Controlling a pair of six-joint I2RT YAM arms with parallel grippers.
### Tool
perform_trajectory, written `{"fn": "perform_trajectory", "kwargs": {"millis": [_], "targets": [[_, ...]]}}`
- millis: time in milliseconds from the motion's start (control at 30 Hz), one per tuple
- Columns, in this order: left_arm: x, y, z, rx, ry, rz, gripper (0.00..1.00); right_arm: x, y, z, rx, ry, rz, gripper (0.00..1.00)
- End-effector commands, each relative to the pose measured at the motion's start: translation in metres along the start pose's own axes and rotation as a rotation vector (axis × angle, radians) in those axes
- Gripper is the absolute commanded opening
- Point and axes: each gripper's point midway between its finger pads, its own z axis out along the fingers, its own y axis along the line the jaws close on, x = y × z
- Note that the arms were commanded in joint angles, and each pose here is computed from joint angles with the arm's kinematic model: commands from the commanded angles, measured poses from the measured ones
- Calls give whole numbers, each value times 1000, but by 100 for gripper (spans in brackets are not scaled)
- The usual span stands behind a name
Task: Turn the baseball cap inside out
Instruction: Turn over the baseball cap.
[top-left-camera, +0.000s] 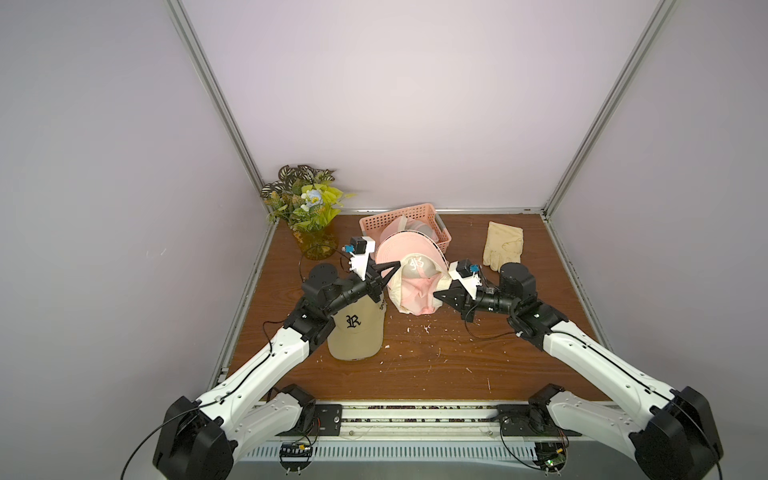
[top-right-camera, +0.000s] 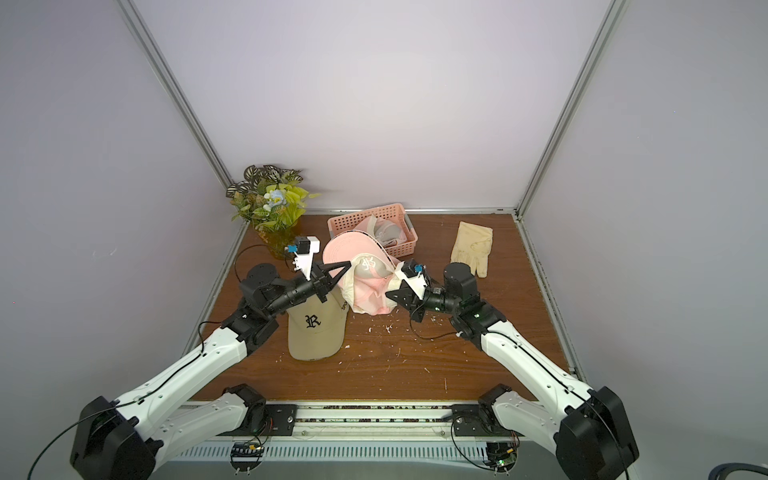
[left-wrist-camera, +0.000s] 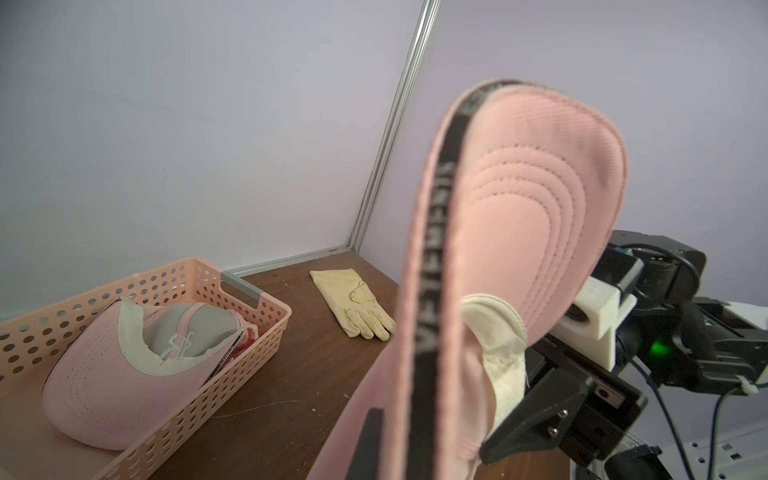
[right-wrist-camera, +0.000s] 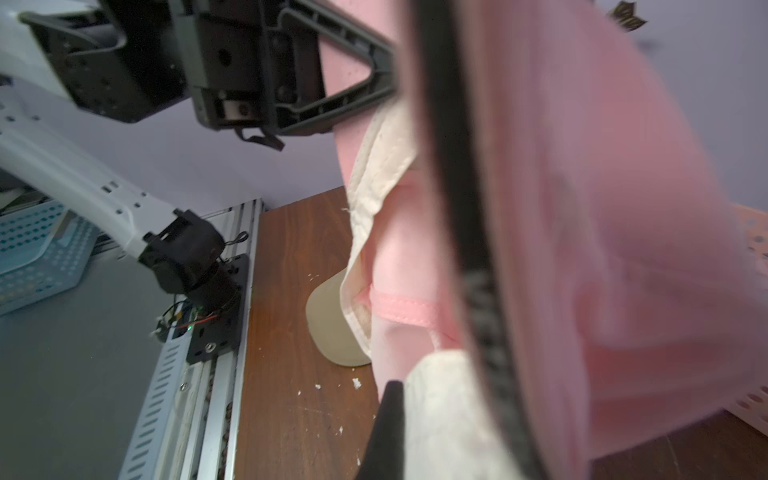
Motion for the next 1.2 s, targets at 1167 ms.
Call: {"fn": "perform_trajectory", "kwargs": {"millis": [1167], "targets": [[-57,15,28,-135,-279,-402,0,72,-124,-13,880,151,342,26]]}}
